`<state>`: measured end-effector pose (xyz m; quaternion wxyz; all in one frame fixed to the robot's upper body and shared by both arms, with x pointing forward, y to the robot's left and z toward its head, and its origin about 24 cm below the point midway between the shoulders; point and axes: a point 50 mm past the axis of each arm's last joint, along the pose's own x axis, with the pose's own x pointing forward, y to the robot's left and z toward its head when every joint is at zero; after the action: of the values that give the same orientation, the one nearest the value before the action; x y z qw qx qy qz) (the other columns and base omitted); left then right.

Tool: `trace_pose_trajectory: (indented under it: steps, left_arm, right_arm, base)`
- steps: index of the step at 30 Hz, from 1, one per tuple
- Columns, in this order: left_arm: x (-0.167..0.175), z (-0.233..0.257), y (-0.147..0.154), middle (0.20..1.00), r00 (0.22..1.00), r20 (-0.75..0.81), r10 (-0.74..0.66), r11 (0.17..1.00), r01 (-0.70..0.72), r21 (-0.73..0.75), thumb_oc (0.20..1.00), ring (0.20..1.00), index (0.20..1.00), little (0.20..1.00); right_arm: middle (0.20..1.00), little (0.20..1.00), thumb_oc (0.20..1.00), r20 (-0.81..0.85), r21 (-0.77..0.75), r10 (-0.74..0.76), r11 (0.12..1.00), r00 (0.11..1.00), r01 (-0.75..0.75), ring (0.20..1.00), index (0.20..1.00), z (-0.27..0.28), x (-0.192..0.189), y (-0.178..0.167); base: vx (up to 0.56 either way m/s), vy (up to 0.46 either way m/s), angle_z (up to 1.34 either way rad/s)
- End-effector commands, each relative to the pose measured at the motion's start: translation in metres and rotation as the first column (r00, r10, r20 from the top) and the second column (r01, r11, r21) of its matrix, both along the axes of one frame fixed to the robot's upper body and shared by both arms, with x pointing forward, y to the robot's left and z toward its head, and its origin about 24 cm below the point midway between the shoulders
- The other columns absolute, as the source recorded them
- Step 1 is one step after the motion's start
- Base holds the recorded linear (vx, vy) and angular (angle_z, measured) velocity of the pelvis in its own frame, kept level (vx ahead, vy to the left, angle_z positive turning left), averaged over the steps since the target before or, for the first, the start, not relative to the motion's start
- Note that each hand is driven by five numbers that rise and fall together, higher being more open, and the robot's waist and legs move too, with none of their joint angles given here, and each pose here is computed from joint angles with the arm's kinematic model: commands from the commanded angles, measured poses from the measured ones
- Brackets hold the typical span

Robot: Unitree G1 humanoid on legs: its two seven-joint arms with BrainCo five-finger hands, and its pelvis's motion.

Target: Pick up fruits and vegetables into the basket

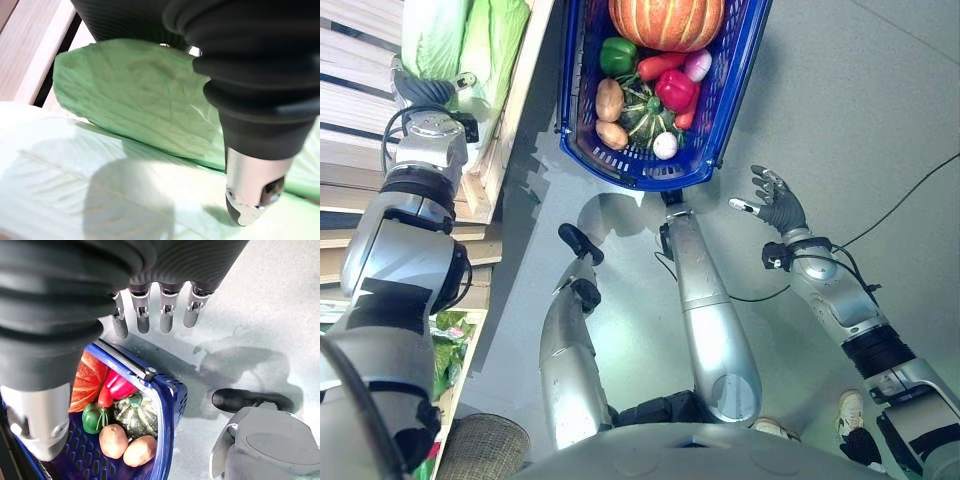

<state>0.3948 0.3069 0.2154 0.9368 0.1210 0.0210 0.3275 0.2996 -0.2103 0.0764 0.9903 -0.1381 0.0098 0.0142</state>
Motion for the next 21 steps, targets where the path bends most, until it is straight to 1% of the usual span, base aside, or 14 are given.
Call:
trace_pose_trajectory:
  steps: [1, 4, 5, 6, 7, 8, 11, 16, 21]
  left_arm:
    - [0.013, -0.021, -0.036, 1.000, 0.947, 0.017, -0.320, 0.928, 0.316, -0.199, 1.000, 1.000, 1.000, 1.000]
    - [0.015, -0.034, -0.050, 1.000, 0.903, -0.008, -0.430, 0.872, 0.412, -0.265, 1.000, 1.000, 1.000, 1.000]
    - [0.015, -0.037, -0.052, 0.912, 0.895, -0.006, -0.446, 0.859, 0.427, -0.283, 0.912, 0.912, 0.912, 0.912]
    - [0.015, -0.039, -0.054, 0.545, 0.891, -0.004, -0.455, 0.850, 0.433, -0.301, 0.545, 0.545, 0.545, 0.545]
    - [0.015, -0.041, -0.055, 0.256, 0.889, -0.003, -0.457, 0.847, 0.434, -0.307, 0.256, 0.256, 0.256, 0.256]
    - [0.014, -0.042, -0.056, 0.200, 0.889, -0.001, -0.458, 0.845, 0.434, -0.312, 0.200, 0.200, 0.200, 0.200]
    - [0.012, -0.049, -0.053, 0.200, 0.895, -0.029, -0.445, 0.848, 0.411, -0.334, 0.200, 0.200, 0.200, 0.200]
    - [0.008, -0.062, -0.047, 0.200, 0.913, -0.091, -0.397, 0.878, 0.349, -0.329, 0.200, 0.200, 0.200, 0.200]
    - [0.001, -0.075, -0.036, 0.200, 0.927, -0.127, -0.352, 0.907, 0.305, -0.291, 0.200, 0.200, 0.200, 0.200]
  right_arm:
    - [1.000, 1.000, 1.000, 0.010, 0.042, 0.019, 0.999, 1.000, -0.020, 1.000, 1.000, -0.001, -0.007, 0.003]
    - [1.000, 1.000, 1.000, 0.011, 0.037, 0.026, 0.999, 1.000, -0.026, 1.000, 1.000, 0.001, -0.007, 0.004]
    - [1.000, 1.000, 1.000, 0.011, 0.036, 0.028, 0.999, 1.000, -0.028, 1.000, 1.000, 0.002, -0.007, 0.004]
    - [1.000, 1.000, 1.000, 0.010, 0.035, 0.030, 0.999, 1.000, -0.030, 1.000, 1.000, 0.002, -0.007, 0.003]
    - [1.000, 1.000, 1.000, 0.010, 0.033, 0.031, 0.999, 0.999, -0.032, 1.000, 1.000, 0.003, -0.008, 0.003]
    - [1.000, 1.000, 1.000, 0.012, 0.032, 0.033, 0.999, 0.999, -0.033, 1.000, 1.000, 0.004, -0.007, 0.003]
    - [1.000, 1.000, 1.000, 0.015, 0.027, 0.035, 0.999, 0.999, -0.036, 1.000, 1.000, 0.007, -0.008, 0.002]
    - [1.000, 1.000, 1.000, 0.026, 0.008, 0.044, 0.999, 0.999, -0.044, 1.000, 1.000, 0.009, -0.011, -0.003]
    - [1.000, 1.000, 1.000, 0.084, -0.011, 0.059, 0.998, 0.995, -0.059, 1.000, 1.000, 0.017, -0.015, -0.004]
  base:
    - [0.00, 0.000, 0.00]
    - [0.00, 0.000, 0.00]
    - [0.00, 0.000, 0.00]
    - [0.00, 0.000, 0.00]
    - [0.00, 0.000, 0.00]
    - [0.02, 0.007, -0.04]
    - [0.01, 0.015, -0.08]
    - [0.01, 0.035, -0.05]
    - [0.00, 0.033, 0.04]
